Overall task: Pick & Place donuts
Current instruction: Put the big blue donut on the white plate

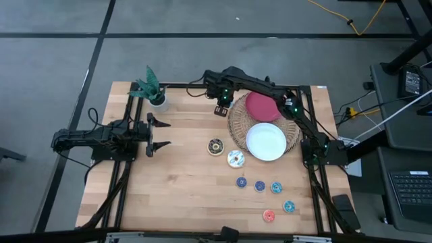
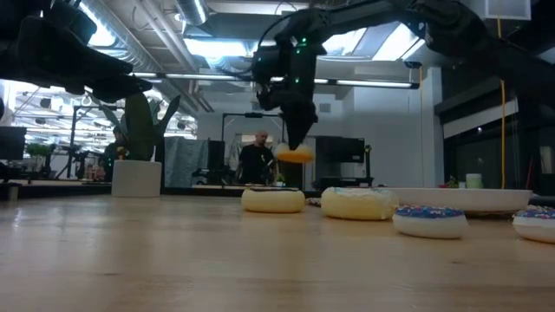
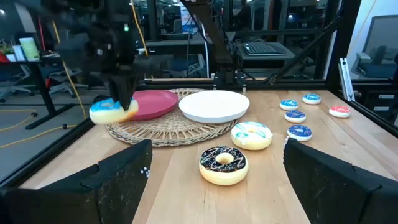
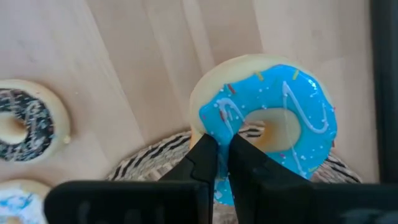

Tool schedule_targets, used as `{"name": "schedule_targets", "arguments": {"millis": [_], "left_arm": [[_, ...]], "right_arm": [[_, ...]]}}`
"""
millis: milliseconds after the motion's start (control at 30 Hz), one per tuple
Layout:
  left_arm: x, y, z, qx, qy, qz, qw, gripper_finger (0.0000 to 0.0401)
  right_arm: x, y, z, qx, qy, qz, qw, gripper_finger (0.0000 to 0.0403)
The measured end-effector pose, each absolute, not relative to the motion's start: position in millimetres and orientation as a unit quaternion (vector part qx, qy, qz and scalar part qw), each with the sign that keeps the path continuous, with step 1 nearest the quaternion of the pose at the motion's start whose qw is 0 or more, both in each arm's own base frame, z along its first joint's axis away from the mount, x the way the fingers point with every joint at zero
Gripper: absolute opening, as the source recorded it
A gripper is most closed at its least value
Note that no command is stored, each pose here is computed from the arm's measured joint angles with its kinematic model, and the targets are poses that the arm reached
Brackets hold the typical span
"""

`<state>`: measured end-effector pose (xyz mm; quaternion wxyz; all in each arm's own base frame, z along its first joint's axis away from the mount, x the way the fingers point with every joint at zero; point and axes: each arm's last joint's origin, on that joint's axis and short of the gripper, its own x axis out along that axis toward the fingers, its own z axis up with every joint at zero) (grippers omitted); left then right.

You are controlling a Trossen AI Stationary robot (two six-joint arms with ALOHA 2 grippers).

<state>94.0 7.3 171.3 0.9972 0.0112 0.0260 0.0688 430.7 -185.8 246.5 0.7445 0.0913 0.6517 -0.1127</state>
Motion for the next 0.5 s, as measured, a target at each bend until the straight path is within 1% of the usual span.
{"name": "schedule_targets", "arguments": {"millis": [500], "left_arm": [[94.0, 7.3, 171.3, 0.011, 0.026, 0.069, 0.997, 0.0353]], "right_arm": [[409.8, -171.9, 300.4, 0.04, 0.625, -0.085, 0.775, 0.0035]]}}
